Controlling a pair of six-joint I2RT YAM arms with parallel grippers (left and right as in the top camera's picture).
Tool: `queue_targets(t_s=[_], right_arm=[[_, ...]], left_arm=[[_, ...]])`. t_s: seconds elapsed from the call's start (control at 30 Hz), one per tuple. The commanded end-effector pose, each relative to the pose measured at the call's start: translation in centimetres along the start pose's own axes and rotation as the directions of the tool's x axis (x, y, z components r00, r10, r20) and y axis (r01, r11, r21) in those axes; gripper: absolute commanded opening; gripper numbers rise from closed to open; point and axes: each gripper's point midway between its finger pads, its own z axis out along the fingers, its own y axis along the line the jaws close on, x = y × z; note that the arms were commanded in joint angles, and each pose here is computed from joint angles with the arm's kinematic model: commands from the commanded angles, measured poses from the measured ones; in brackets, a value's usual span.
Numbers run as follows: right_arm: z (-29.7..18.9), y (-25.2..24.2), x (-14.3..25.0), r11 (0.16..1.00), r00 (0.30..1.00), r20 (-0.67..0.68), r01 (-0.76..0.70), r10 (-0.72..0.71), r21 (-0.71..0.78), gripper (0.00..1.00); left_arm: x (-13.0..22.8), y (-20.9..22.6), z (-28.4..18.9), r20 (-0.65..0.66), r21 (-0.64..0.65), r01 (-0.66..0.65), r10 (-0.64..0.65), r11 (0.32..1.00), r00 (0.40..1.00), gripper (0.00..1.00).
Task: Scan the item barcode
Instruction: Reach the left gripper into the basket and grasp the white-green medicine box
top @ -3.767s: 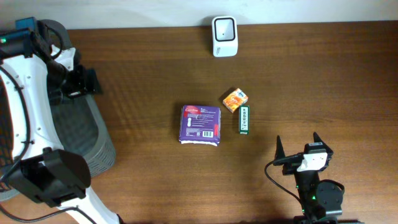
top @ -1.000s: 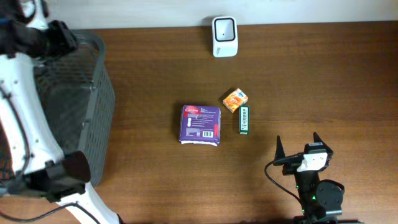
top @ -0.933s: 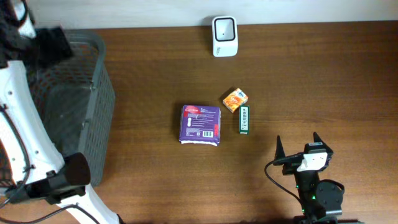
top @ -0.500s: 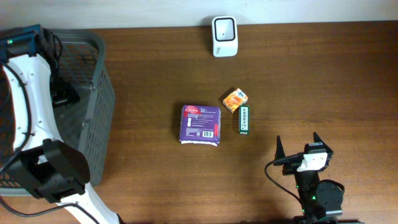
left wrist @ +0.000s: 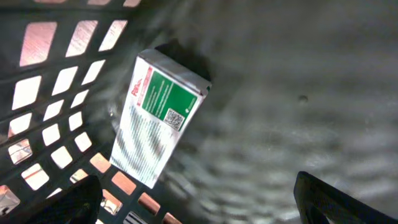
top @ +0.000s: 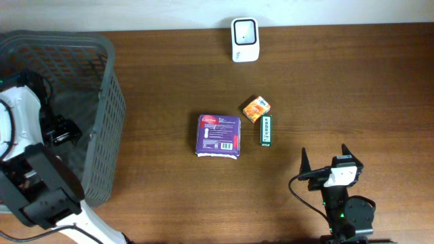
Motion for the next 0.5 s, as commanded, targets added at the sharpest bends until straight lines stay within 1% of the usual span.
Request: queue_targets(t_s=[0.0, 0.03, 0.07, 0.1, 0.17, 0.23, 0.3, 0.37, 0.4, 0.47], right_arm=[[0.0, 0.0, 0.3, 1.0, 1.0, -0.005, -0.01, 0.01, 0.002, 0.98], [0.0, 0.0, 0.3, 1.0, 1.0, -0.005, -0.01, 0.01, 0.002, 0.99], [0.0, 0.0, 0.3, 1.0, 1.0, -0.005, -0.01, 0.01, 0.002, 0.99], [0.0, 0.0, 0.3, 1.0, 1.0, -0.005, -0.01, 0.01, 0.002, 0.98], [0.0, 0.0, 0.3, 1.0, 1.0, -0.005, -0.01, 0.01, 0.002, 0.98], [0.0, 0.0, 0.3, 1.0, 1.0, -0.005, -0.01, 0.01, 0.002, 0.98], [0.0, 0.0, 0.3, 1.0, 1.0, -0.005, -0.01, 0.01, 0.002, 0.98], [0.0, 0.0, 0.3, 1.0, 1.0, -0.005, -0.01, 0.01, 0.002, 0.98], [0.0, 0.0, 0.3, 1.0, 1.0, -0.005, -0.01, 0.01, 0.002, 0.98], [0.0, 0.0, 0.3, 1.0, 1.0, -0.005, -0.01, 0.01, 0.002, 0.98]], left_arm=[[0.7, 2.4, 0.0, 0.003, -0.138, 0.082, -0.082, 0.987, 0.997, 0.96], [0.9, 2.8, -0.1, -0.003, -0.159, 0.093, -0.094, 0.983, 0.996, 0.93], [1.1, 2.8, -0.1, -0.01, -0.161, 0.089, -0.092, 0.983, 0.996, 0.88], [2.2, 2.9, -0.2, -0.054, -0.163, 0.09, -0.1, 0.983, 0.994, 0.85], [3.7, 3.2, -0.4, -0.107, -0.181, 0.107, -0.128, 0.978, 0.986, 0.87], [3.0, 3.0, -0.3, -0.076, -0.174, 0.123, -0.138, 0.977, 0.988, 0.86], [3.0, 2.9, -0.1, -0.077, -0.17, 0.123, -0.137, 0.978, 0.988, 0.86], [4.0, 2.4, 1.6, -0.12, -0.17, 0.096, -0.117, 0.981, 0.986, 0.86], [4.6, 2.0, 3.1, -0.138, -0.173, 0.08, -0.105, 0.982, 0.985, 0.89], [4.5, 1.8, 4.9, -0.122, -0.168, 0.1, -0.121, 0.981, 0.985, 0.89]])
